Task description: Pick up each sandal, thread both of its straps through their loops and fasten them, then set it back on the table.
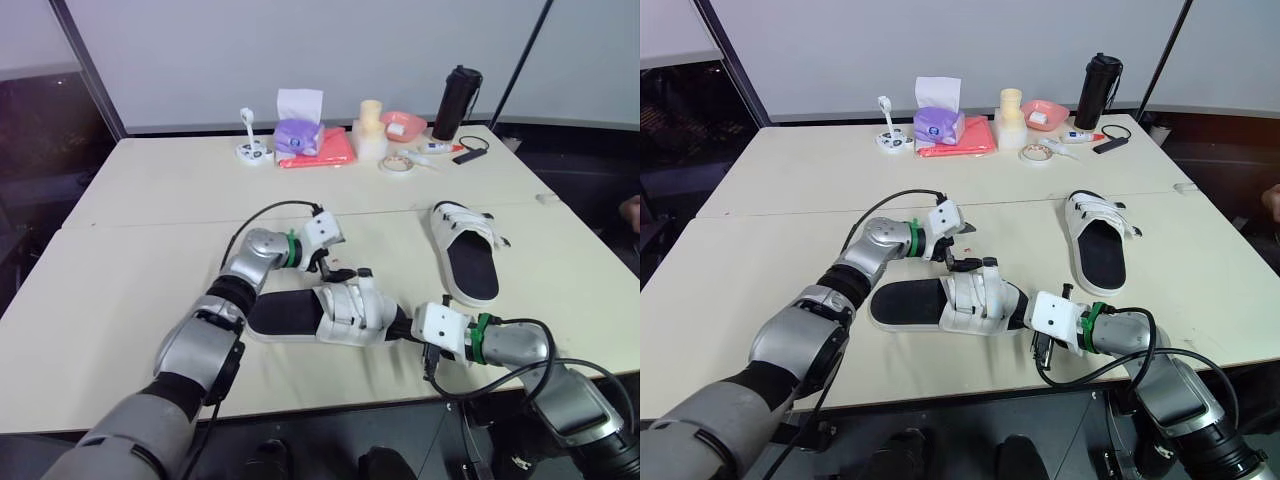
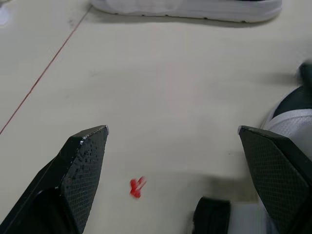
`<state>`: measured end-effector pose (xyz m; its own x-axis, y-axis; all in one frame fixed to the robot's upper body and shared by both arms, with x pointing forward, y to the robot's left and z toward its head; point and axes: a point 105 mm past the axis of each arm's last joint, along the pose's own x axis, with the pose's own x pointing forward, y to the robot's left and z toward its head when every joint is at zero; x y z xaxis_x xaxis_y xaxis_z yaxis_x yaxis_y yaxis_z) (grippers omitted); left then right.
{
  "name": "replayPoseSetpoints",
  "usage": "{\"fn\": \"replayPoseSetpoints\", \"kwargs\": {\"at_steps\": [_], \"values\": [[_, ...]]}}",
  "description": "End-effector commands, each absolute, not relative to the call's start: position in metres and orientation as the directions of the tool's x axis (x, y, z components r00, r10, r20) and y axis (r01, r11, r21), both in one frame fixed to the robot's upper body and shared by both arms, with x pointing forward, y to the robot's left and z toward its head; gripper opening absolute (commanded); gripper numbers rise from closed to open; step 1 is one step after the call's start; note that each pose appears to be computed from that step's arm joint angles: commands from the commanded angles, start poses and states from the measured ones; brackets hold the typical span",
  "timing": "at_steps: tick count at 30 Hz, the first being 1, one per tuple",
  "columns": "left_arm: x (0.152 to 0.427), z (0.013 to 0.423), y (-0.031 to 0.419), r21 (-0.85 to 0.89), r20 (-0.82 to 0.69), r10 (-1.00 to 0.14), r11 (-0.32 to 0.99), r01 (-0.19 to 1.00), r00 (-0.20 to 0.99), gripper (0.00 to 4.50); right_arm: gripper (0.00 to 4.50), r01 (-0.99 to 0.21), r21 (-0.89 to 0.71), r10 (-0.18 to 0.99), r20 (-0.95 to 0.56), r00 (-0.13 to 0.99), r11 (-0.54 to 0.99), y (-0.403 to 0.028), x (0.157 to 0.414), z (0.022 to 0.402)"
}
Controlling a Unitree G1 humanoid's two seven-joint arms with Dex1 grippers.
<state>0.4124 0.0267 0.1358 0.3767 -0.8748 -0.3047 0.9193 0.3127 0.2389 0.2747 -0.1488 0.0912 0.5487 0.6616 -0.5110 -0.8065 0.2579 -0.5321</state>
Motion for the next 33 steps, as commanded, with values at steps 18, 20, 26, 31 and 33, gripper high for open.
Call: {"fn": "replayPoseSetpoints", "kwargs": {"at_steps": [18,20,26,31,33], "values": [[0.326,0.163,0.099,-0.601,-0.058,-0.977,0.198,0.774,0.205,4.44,0.0,-0.747,-0.618,0.589,-0.518,0.62,0.244,-0.169,0.245,0.165],[0.321,0.154,0.094,-0.665,-0.085,-0.973,0.215,0.715,0.213,4.44,0.0,-0.736,-0.632,0.581,-0.513,0.632,0.242,-0.17,0.244,0.172],[0.317,0.125,0.084,-0.745,-0.182,-0.954,0.291,0.6,0.238,4.44,0.0,-0.707,-0.664,0.566,-0.494,0.66,0.244,-0.172,0.245,0.188],[0.318,0.109,0.069,-0.761,-0.23,-0.945,0.324,0.562,0.234,4.44,0.0,-0.696,-0.675,0.567,-0.483,0.668,0.245,-0.17,0.245,0.196],[0.318,0.108,0.063,-0.78,-0.22,-0.948,0.312,0.542,0.23,4.44,0.0,-0.694,-0.677,0.569,-0.48,0.668,0.245,-0.169,0.245,0.197]]}}
